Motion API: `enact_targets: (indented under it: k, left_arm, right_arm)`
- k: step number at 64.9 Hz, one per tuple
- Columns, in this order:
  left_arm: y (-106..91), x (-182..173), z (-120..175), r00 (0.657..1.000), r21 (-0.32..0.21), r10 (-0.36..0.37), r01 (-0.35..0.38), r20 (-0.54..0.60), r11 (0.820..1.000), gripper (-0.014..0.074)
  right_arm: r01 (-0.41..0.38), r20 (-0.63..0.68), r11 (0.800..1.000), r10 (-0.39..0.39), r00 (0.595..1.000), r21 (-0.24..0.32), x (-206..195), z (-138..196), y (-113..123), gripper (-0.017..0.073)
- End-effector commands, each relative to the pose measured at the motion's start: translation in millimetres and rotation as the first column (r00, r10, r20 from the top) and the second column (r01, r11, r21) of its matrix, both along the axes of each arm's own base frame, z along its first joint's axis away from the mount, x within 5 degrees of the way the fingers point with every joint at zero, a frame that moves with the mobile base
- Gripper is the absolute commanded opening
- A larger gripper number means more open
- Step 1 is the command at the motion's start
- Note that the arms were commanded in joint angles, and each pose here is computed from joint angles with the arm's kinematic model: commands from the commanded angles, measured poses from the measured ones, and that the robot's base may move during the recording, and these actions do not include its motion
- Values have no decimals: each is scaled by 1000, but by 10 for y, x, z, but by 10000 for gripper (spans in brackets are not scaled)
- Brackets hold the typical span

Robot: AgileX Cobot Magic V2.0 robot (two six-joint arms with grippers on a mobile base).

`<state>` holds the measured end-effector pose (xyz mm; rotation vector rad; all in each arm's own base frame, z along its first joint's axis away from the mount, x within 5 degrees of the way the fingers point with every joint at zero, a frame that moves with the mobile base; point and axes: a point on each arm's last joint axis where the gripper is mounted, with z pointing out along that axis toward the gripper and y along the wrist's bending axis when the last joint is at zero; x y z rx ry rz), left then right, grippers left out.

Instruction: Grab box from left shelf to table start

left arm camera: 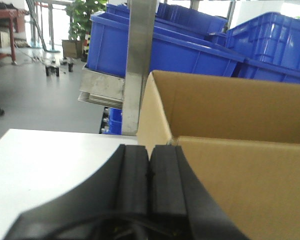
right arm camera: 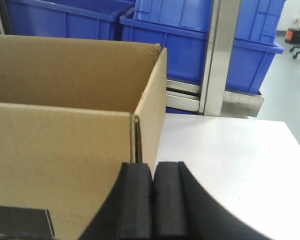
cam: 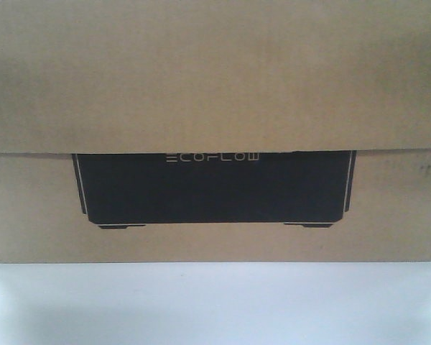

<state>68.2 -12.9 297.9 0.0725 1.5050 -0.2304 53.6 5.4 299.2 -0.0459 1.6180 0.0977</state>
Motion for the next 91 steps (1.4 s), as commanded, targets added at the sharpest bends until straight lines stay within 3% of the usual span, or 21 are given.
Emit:
enact_targets:
  k: [1, 15, 55, 62, 71, 85, 91]
  left_arm:
    - [5, -95, 49, 989, 3, -11, 11, 149, 1000, -85]
    - [19, -186, 22, 976, -9, -15, 17, 216, 1000, -85]
    - [19, -186, 23, 976, -9, -15, 17, 216, 1000, -85]
    - [19, -186, 23, 976, -9, -15, 17, 216, 1000, -85]
    - [19, -186, 23, 976, -9, -15, 17, 216, 1000, -85]
    - [19, -186, 21, 977, -9, -14, 17, 214, 1000, -85]
    - [19, -186, 21, 977, -9, -14, 17, 214, 1000, -85]
  right_arm:
    - [11, 152, 1000, -10, 988, -5, -79, 37, -14, 47]
    - [11, 167, 1000, -11, 986, -3, -135, -55, -18, 47]
    - [11, 143, 1000, -11, 990, -5, -98, -165, -15, 47]
    - [39, 142, 997, -30, 989, -61, -86, -335, -30, 47]
    - [60, 180, 998, -62, 982, 12, -78, -533, -40, 47]
    - [66, 258, 998, -69, 964, 21, -4, -794, -41, 47]
    - [66, 233, 998, -69, 970, 19, -1, -806, -41, 47]
